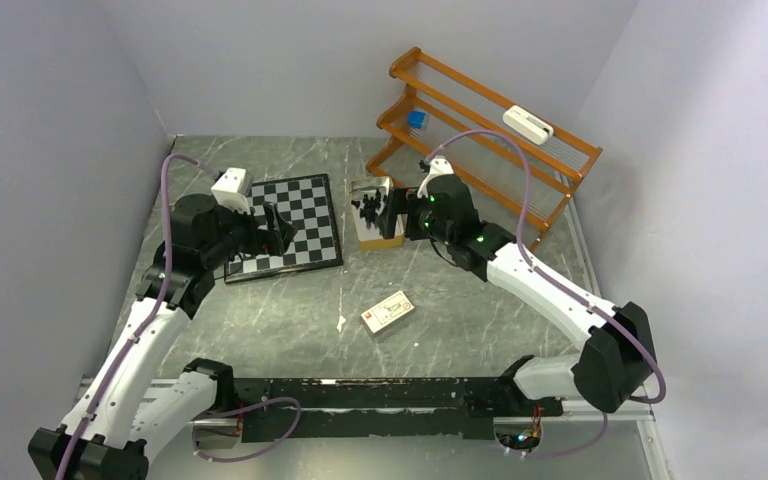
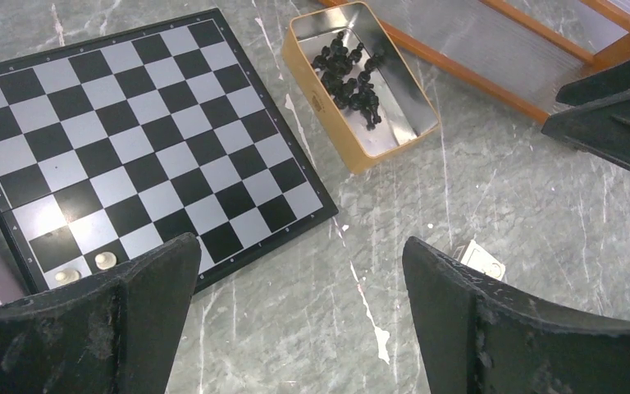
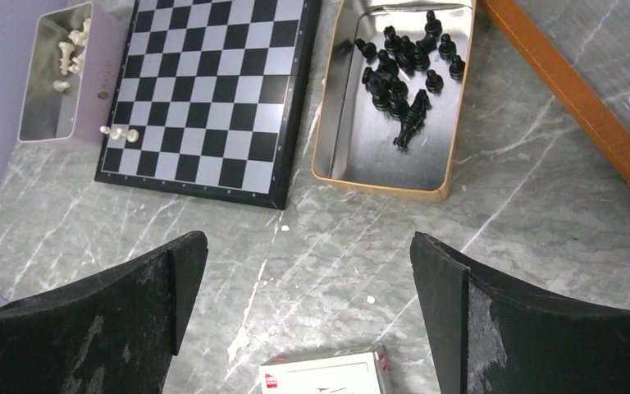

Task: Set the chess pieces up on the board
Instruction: Pick up the chess piece from the storage box.

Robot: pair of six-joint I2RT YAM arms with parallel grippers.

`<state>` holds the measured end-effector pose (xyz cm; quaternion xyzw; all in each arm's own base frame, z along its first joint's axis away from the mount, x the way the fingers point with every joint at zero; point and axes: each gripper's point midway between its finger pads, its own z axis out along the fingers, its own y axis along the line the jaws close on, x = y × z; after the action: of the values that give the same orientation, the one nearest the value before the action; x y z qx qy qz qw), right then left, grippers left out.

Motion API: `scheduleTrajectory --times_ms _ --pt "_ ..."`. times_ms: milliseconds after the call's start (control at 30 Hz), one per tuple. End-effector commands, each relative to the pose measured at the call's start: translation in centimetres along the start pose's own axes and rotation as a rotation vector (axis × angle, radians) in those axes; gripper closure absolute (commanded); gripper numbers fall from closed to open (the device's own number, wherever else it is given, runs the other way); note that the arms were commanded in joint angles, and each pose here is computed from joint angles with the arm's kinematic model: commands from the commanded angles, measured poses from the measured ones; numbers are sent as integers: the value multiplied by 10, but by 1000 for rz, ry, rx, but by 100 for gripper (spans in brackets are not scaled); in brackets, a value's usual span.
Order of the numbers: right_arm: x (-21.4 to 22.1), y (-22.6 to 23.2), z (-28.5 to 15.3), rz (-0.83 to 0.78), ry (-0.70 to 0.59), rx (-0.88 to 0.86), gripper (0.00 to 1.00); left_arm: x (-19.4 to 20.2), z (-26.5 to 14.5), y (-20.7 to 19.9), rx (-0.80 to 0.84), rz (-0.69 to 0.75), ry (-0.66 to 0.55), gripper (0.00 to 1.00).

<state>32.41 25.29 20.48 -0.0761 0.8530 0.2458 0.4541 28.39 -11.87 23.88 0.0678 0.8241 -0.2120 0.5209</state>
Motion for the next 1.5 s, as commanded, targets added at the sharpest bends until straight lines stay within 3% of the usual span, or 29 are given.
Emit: scheduleTrajectory --times_ms 0,567,667,867,967,1200,1467 --pt "-22 9 -13 15 -62 -28 0 -6 -4 5 -24 14 -33 2" --pt "-33 7 20 -38 -56 14 1 7 -30 15 -99 -1 -19 2" --pt "-30 6 43 -82 -17 26 12 5 -33 16 -111 10 -24 2" --pt "-33 -9 90 -196 17 138 46 6 -32 20 -130 10 -35 2" --pt "-29 -22 110 -252 41 204 57 5 -33 21 -136 10 -43 2" --pt "-3 -38 149 -309 130 249 66 1 -38 21 -144 12 -64 2" --pt "21 -46 168 -336 201 244 68 1 -38 21 -142 11 -67 2"
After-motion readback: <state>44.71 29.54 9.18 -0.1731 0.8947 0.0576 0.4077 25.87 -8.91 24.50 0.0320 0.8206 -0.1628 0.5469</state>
